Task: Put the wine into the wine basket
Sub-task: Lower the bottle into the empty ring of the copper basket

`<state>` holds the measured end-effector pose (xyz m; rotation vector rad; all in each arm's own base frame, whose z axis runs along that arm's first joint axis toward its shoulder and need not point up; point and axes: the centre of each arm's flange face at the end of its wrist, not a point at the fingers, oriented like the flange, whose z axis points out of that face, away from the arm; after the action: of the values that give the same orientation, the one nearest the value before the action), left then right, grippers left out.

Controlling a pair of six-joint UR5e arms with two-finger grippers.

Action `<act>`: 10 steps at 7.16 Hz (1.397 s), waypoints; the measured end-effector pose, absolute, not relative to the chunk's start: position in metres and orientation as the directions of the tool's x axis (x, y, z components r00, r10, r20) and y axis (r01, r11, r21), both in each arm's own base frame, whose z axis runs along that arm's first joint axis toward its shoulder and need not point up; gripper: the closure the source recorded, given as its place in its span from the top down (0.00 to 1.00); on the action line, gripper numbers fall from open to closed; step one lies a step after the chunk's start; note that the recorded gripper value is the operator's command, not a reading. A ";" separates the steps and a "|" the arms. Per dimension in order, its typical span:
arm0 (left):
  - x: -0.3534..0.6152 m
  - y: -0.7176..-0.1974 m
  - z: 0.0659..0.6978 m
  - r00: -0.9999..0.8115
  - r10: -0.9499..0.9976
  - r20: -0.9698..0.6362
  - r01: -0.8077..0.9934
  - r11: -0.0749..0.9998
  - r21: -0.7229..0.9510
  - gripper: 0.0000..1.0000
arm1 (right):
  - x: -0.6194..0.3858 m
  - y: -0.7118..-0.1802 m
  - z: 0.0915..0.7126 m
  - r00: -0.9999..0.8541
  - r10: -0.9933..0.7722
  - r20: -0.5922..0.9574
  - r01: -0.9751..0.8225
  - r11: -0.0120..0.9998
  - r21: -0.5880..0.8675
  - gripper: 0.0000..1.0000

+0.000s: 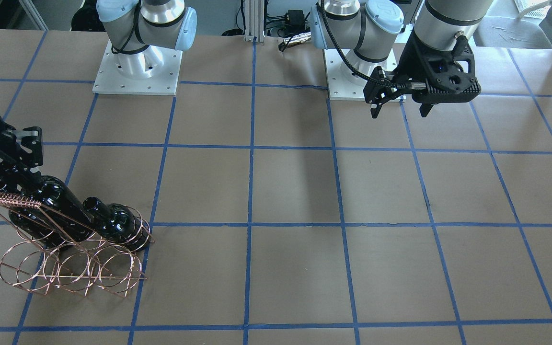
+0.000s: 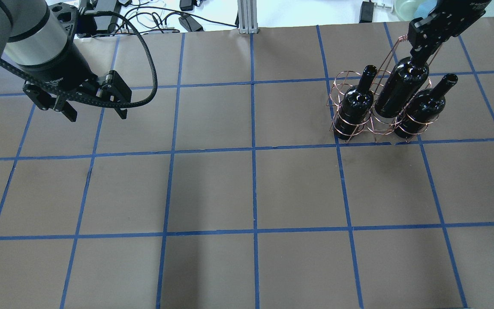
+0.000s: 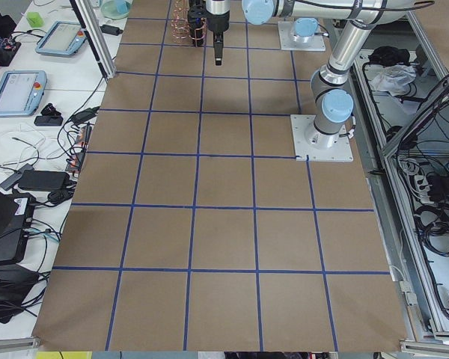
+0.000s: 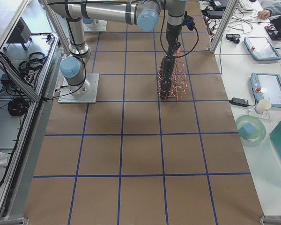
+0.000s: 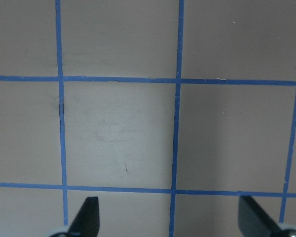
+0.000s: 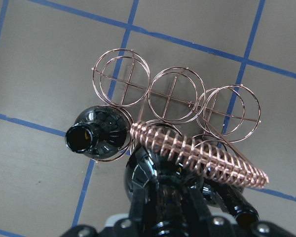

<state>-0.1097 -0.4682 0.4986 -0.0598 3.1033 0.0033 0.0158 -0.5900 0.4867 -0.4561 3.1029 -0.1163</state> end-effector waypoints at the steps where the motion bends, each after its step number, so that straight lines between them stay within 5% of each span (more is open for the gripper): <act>1: -0.109 -0.468 0.499 -0.998 -0.040 -0.039 -0.040 0.999 0.000 1.00 | 0.015 -0.593 0.480 -0.958 -0.288 0.005 -0.288 0.956 -0.061 0.00; 10: -0.108 -0.466 0.499 -0.998 -0.042 -0.042 -0.042 0.999 0.006 1.00 | 0.012 -0.607 0.413 -0.955 -0.298 -0.018 -0.298 0.955 0.000 0.00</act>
<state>-0.1077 -0.4661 0.4995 -0.0650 3.0988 0.0104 0.0116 -0.6070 0.4125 -0.4702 3.0885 0.0042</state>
